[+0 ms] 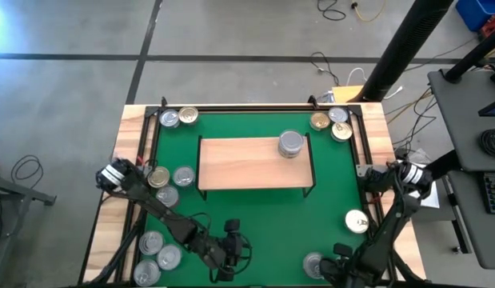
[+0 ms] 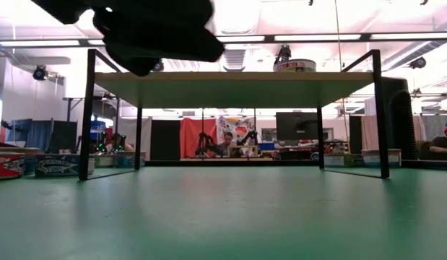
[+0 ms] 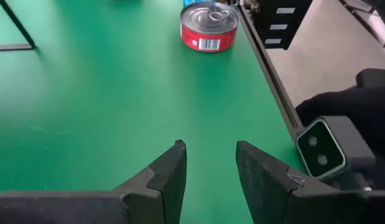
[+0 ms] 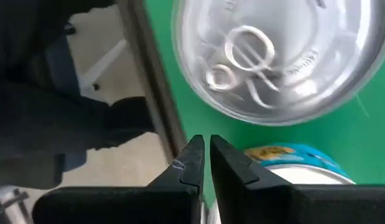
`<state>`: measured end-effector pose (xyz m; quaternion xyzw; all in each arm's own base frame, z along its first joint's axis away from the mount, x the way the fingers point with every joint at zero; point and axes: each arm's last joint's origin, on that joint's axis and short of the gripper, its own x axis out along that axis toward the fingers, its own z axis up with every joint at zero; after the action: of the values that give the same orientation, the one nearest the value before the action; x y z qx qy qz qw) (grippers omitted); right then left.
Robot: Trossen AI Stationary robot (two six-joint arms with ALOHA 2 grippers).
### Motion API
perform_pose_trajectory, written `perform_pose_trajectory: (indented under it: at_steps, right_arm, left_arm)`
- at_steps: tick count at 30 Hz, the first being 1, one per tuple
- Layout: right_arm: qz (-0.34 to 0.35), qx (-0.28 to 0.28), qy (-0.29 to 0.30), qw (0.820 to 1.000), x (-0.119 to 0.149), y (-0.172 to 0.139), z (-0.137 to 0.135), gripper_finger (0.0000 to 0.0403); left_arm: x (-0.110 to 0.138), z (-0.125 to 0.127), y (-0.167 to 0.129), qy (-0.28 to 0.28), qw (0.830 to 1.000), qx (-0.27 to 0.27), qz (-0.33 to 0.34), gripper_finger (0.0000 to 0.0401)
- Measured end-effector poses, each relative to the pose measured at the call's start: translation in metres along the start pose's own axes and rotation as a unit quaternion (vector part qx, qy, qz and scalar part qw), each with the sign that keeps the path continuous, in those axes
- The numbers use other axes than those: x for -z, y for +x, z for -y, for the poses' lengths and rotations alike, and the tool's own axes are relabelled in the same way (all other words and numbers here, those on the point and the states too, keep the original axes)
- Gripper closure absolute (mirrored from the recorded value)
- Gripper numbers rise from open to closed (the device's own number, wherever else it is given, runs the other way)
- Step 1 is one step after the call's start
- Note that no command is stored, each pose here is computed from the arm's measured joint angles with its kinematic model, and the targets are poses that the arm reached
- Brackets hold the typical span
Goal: Stack canned seafood by type on shelf
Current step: Put the bottom right red tuna can on the shelf
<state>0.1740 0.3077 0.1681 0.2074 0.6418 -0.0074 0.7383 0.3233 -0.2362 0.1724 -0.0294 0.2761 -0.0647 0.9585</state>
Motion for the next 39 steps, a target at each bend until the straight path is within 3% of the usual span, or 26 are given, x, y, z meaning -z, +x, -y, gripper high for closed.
perform_pose_trajectory:
  at_steps: [7, 12, 16, 20, 23, 27, 32, 39]
  right_arm:
    - [-0.012, 0.062, 0.014, 0.998, -0.004, 0.008, 0.012, 0.0385]
    - [-0.101, 0.152, 0.046, 0.982, 0.01, 0.003, 0.029, 0.0385]
    - [-0.092, 0.126, 0.037, 0.987, 0.013, 0.004, 0.024, 0.0384]
    - [-0.019, 0.042, 0.001, 0.999, 0.001, 0.008, 0.008, 0.0369]
    - [0.046, 0.012, -0.024, 0.999, -0.014, 0.009, 0.002, 0.0349]
    - [0.092, 0.034, -0.05, 0.994, -0.029, 0.008, 0.006, 0.0311]
    - [0.104, 0.045, -0.076, 0.991, -0.039, 0.008, 0.01, 0.0256]
    - [0.089, 0.085, -0.077, 0.989, -0.033, 0.003, 0.018, 0.0168]
  left_arm:
    - [0.004, 0.004, 0.012, 0.021, 1.0, -0.006, -0.016, 0.0275]
    - [0.009, 0.006, 0.009, 0.035, 0.998, -0.013, -0.045, 0.0275]
    - [0.01, 0.009, 0.007, 0.034, 0.998, -0.009, -0.043, 0.0275]
    - [0.014, 0.007, 0.007, 0.032, 0.998, -0.017, -0.048, 0.0275]
    - [0.014, 0.007, 0.007, 0.032, 0.998, -0.017, -0.046, 0.0275]
    - [0.014, 0.007, 0.007, 0.033, 0.998, -0.016, -0.044, 0.0275]
    - [0.015, 0.006, 0.007, 0.008, 0.998, -0.02, -0.051, 0.0275]
    - [0.016, 0.008, 0.006, 0.002, 0.998, -0.019, -0.053, 0.0275]
